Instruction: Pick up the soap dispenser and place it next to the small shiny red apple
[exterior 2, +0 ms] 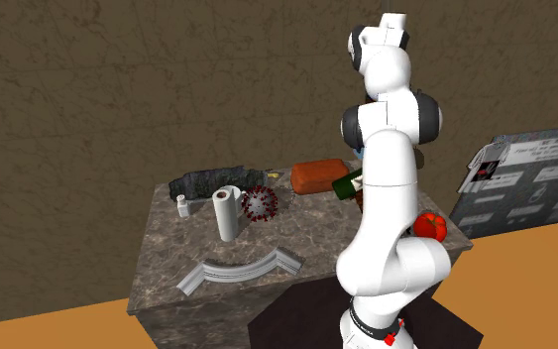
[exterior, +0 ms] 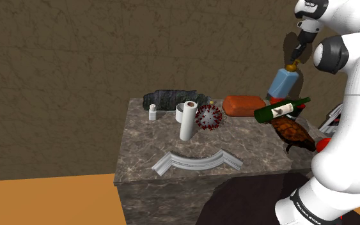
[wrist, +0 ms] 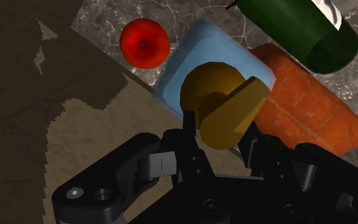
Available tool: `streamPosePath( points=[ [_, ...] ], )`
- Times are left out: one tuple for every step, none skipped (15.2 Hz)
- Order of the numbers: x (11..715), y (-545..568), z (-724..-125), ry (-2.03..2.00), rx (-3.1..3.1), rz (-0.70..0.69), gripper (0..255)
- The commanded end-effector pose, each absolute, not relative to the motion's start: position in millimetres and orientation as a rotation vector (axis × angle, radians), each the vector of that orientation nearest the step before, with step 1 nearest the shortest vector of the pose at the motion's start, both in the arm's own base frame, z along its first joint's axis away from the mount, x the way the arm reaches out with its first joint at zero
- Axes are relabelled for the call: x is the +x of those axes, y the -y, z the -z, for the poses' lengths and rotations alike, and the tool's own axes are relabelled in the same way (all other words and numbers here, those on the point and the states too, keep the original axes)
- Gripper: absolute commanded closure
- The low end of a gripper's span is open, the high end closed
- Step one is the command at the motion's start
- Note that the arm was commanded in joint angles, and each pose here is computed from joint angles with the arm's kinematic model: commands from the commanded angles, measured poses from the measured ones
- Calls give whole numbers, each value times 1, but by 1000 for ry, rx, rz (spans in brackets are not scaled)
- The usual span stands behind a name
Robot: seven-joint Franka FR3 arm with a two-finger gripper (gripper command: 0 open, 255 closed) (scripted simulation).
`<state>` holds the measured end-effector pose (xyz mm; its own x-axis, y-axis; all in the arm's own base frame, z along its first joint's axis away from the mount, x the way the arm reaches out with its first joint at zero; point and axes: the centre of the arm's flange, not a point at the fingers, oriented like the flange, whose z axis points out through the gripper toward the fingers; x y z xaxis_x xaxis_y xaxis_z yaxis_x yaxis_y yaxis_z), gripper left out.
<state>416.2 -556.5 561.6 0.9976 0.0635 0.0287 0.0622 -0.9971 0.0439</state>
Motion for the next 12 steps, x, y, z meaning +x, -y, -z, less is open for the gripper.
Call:
streamPosePath(
  points=[
    [416, 557, -551, -98, 3096, -48, 255],
    [416, 557, -546, -98, 3096, -48, 255],
    [416, 557, -541, -98, 3096, -48, 255],
    [416, 557, -536, -98, 3096, -48, 255],
    [416, 557, -530, -98, 3096, -48, 255],
    [416, 557, -525, -98, 3096, -48, 255],
    [416, 557, -520, -98, 3096, -48, 255],
    [416, 557, -514, -98, 3096, -48, 255],
    [416, 557, -509, -98, 3096, -48, 255],
    [416, 557, -504, -98, 3096, -48, 255],
    [416, 557, -499, -98, 3096, -48, 255],
    [416, 557, -493, -98, 3096, -48, 255]
  ],
)
